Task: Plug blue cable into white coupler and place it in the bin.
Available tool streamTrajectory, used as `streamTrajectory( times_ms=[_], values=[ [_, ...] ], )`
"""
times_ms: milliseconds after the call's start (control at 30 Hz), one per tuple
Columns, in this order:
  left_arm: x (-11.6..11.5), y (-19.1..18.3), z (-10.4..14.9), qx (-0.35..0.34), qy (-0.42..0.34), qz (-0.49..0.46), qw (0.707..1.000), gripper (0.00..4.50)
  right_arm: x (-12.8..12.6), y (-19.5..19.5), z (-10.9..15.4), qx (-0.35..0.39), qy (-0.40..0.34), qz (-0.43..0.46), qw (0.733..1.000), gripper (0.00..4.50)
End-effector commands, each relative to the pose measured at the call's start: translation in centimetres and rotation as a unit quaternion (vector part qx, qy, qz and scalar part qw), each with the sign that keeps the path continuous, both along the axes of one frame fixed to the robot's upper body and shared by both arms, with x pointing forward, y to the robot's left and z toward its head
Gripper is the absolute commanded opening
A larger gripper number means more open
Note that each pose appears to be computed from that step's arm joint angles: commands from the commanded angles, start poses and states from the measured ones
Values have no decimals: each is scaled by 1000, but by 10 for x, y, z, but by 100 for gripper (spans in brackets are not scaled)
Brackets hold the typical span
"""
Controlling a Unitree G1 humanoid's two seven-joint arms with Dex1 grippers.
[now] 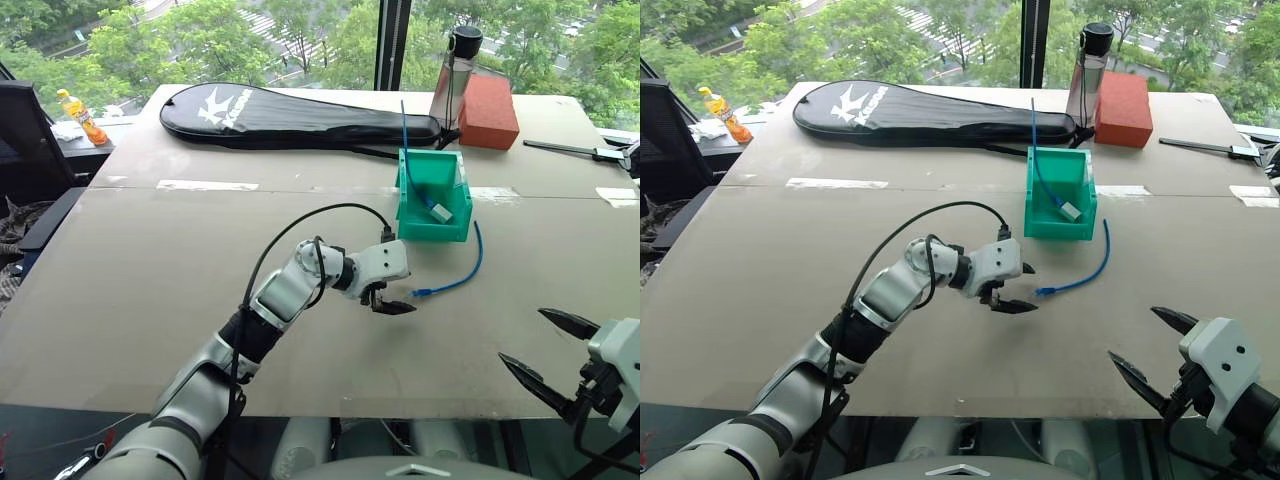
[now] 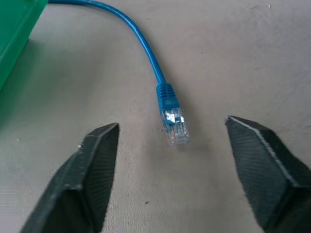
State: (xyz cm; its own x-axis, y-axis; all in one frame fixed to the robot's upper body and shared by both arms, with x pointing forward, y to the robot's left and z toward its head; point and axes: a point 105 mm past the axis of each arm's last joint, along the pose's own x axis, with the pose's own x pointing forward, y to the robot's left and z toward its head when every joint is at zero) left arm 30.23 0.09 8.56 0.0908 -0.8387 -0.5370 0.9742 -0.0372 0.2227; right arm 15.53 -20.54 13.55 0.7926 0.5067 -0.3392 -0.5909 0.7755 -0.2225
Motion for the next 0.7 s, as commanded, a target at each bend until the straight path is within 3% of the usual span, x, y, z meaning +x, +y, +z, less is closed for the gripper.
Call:
streamTrajectory(
  times_ms=[33, 133, 400, 500, 700],
  values=[
    [-2, -6, 3, 2, -8, -19, 1000, 142, -3, 9, 6, 1, -16, 10, 1000, 450],
    [-2, -7, 3, 2, -8, -25, 1000, 4, -4, 10, 5, 0, -14, 9, 1000, 450],
    [-2, -7, 5, -7, -15, -34, 999, 4, -5, 10, 3, -2, -12, 12, 1000, 450],
    [-2, -9, 17, -39, -43, -42, 997, 4, -1, 8, 4, 5, -18, 12, 1000, 450],
    [-9, -6, 57, -147, -98, -75, 981, 4, 12, 23, 13, 154, 2, -19, 988, 450]
  ],
)
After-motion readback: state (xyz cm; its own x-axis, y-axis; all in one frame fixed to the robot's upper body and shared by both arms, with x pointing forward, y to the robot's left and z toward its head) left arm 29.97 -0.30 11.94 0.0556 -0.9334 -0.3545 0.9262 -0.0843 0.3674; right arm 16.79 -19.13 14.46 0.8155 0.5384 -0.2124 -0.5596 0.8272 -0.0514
